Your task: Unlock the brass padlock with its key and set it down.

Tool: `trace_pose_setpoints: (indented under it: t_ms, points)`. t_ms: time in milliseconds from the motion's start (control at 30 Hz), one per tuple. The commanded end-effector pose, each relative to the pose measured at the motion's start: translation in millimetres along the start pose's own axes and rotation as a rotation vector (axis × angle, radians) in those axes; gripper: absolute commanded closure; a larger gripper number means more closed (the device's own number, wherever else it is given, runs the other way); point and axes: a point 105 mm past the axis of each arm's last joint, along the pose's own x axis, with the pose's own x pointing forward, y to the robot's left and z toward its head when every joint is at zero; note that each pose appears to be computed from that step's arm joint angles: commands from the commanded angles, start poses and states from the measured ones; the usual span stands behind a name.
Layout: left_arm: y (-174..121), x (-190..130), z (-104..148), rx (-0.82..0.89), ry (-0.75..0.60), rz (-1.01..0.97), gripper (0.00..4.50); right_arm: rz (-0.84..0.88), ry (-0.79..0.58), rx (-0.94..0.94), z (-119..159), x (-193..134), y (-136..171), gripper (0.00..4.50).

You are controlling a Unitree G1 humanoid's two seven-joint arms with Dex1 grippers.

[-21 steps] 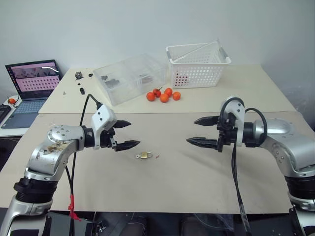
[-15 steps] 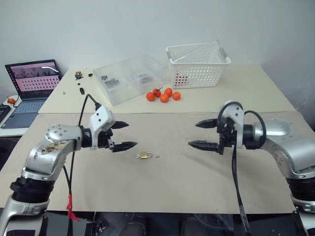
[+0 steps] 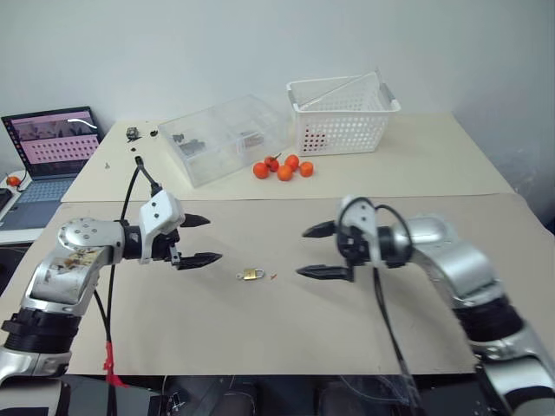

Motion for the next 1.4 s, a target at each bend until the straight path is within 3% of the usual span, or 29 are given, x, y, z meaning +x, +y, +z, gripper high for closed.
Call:
trace_pose_setpoints:
  t_ms: [33,267,533,967,1400]
  points:
    - [5.4,-13.1,6.4,0.059,0.016,0.043,0.01,-0.004,-0.022,-0.092,6.9,16.7,-9.7,0.00]
    - [-1.6,-24.3,0.2,0.040,0.052,0.076,0.01,0.012,-0.047,-0.126,6.0,46.9,-22.3,0.00]
    - [-6.8,-35.2,-4.3,0.027,0.090,0.118,0.01,0.114,-0.048,-0.156,0.3,82.0,-11.5,0.00]
    - [-17.6,-48.2,-18.0,-0.009,0.165,0.101,0.01,0.192,-0.045,-0.177,-3.2,114.9,5.4,0.00]
    - [-15.0,-53.8,-25.0,0.000,0.216,0.093,0.01,0.154,-0.013,-0.184,-12.0,139.5,-2.4,0.00]
